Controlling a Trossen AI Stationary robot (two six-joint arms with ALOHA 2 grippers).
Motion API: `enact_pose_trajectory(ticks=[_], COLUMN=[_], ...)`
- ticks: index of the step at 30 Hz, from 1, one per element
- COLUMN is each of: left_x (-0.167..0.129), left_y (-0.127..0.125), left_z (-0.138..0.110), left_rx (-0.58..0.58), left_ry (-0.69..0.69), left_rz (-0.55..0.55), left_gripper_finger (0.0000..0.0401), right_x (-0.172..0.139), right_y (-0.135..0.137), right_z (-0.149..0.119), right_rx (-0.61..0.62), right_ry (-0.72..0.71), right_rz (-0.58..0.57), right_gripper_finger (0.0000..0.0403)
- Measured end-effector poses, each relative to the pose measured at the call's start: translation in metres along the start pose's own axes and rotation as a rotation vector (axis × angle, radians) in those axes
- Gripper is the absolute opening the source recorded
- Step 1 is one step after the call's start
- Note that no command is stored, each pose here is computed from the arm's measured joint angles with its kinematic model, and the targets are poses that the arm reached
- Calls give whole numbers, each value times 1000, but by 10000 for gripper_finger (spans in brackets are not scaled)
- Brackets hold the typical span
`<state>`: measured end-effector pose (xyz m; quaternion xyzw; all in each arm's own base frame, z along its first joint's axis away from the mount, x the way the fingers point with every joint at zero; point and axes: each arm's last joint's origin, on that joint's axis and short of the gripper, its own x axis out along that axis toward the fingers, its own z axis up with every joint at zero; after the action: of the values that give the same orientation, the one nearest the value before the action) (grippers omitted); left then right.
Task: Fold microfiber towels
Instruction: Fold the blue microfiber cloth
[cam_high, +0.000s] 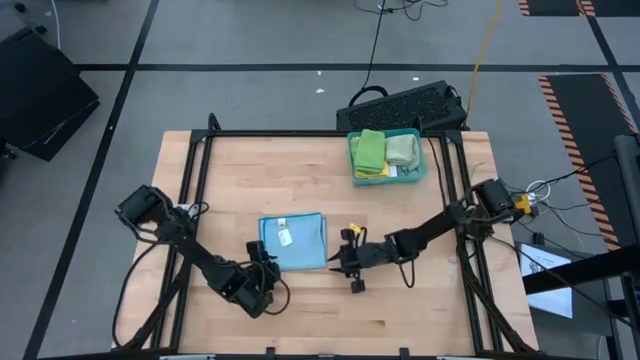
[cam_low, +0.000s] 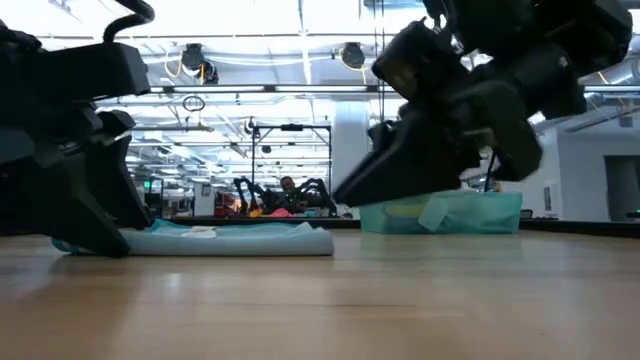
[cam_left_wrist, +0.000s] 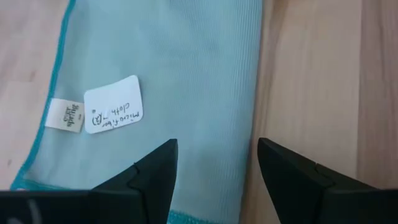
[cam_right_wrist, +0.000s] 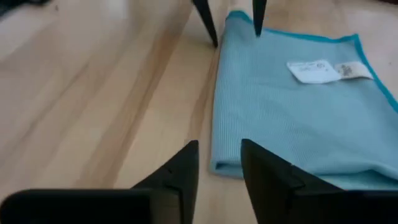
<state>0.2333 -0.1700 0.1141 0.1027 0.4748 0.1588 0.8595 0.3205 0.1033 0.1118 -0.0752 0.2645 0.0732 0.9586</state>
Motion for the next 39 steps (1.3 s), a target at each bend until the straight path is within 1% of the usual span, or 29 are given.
enact_pose_trajectory(ticks=[6, 8, 10, 15, 18, 21, 24, 27, 28, 31, 33, 36, 39], left_x=[2, 2, 3, 5, 6, 6, 6, 5, 4, -1, -8, -17, -29], left_y=[3, 4, 5, 8, 8, 8, 7, 6, 5, 3, 0, -4, -2], left_z=[-1, -1, -1, -1, -1, -1, -1, 1, 2, 6, 10, 17, 23], left_rx=[7, 9, 15, 32, 38, 36, 24, 13, 10, -23, -62, -100, -90], left_ry=[23, 30, 38, 55, 64, 70, 69, 56, 54, 63, 65, 50, 9], left_rz=[9, 8, 10, 12, 9, -2, -8, -24, -31, -78, -142, -247, -278], left_gripper_finger=[223, 211, 189, 106, 57, 14, 12, 20, 20, 9, 7, 17, 18], right_x=[7, 12, 15, 26, 31, 32, 32, 31, 31, 28, 24, 17, 10], right_y=[-6, -7, -8, -10, -10, -12, -14, -14, -14, -9, -4, 0, 0], right_z=[-3, -7, -13, -18, -21, -20, -21, -20, -20, -16, -11, -2, 10], right_rx=[-26, -38, -57, -70, -79, -79, -78, -62, -50, 0, 31, 72, 110], right_ry=[-28, -38, -16, -11, -1, 6, 15, 8, 7, 0, -14, -32, -67], right_rz=[51, 47, 44, 34, 31, -24, -82, -75, -65, 3, 55, 141, 174], right_gripper_finger=[149, 157, 160, 153, 142, 119, 74, 18, 11, 14, 14, 6, 6])
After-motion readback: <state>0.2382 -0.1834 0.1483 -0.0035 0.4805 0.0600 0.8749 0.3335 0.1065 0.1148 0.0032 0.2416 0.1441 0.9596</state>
